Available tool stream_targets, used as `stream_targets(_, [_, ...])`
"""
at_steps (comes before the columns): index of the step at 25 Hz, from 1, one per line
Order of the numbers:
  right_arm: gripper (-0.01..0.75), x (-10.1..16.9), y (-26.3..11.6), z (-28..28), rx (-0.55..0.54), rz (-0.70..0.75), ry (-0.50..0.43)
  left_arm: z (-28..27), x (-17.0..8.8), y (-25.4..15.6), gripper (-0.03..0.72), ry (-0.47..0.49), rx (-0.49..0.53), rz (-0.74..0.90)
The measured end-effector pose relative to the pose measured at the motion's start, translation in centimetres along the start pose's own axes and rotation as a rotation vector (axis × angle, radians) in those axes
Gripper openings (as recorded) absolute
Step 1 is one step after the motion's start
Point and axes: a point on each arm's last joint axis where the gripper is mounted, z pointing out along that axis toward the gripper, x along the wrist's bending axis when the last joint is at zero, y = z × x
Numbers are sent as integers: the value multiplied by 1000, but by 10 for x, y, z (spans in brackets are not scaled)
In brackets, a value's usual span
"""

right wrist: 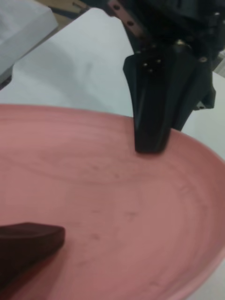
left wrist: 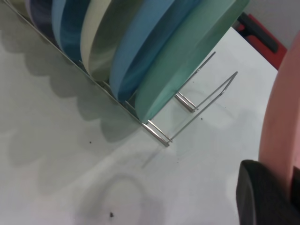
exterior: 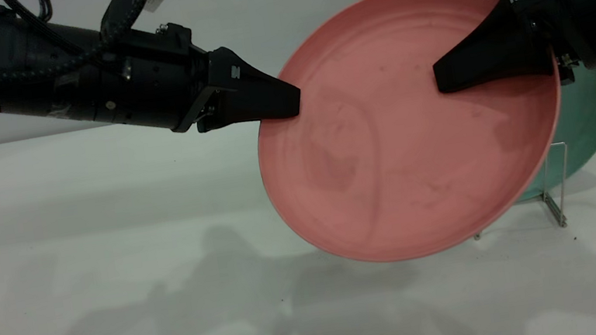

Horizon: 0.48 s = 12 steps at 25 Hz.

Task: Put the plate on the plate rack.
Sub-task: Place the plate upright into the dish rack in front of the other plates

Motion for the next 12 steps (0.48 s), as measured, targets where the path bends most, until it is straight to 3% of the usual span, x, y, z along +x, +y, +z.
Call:
stream_targets(3, [162, -6, 0, -2, -2, -43, -53, 0, 4, -1, 118, 40, 10, 14])
stream_targets(9, [162, -26, 4, -16, -30, -158, -128, -23, 34, 1, 384, 150, -22, -44])
stream_targets(12, [162, -31, 4, -22, -31, -298, -127, -42, 54, 1, 479, 203, -55, -113])
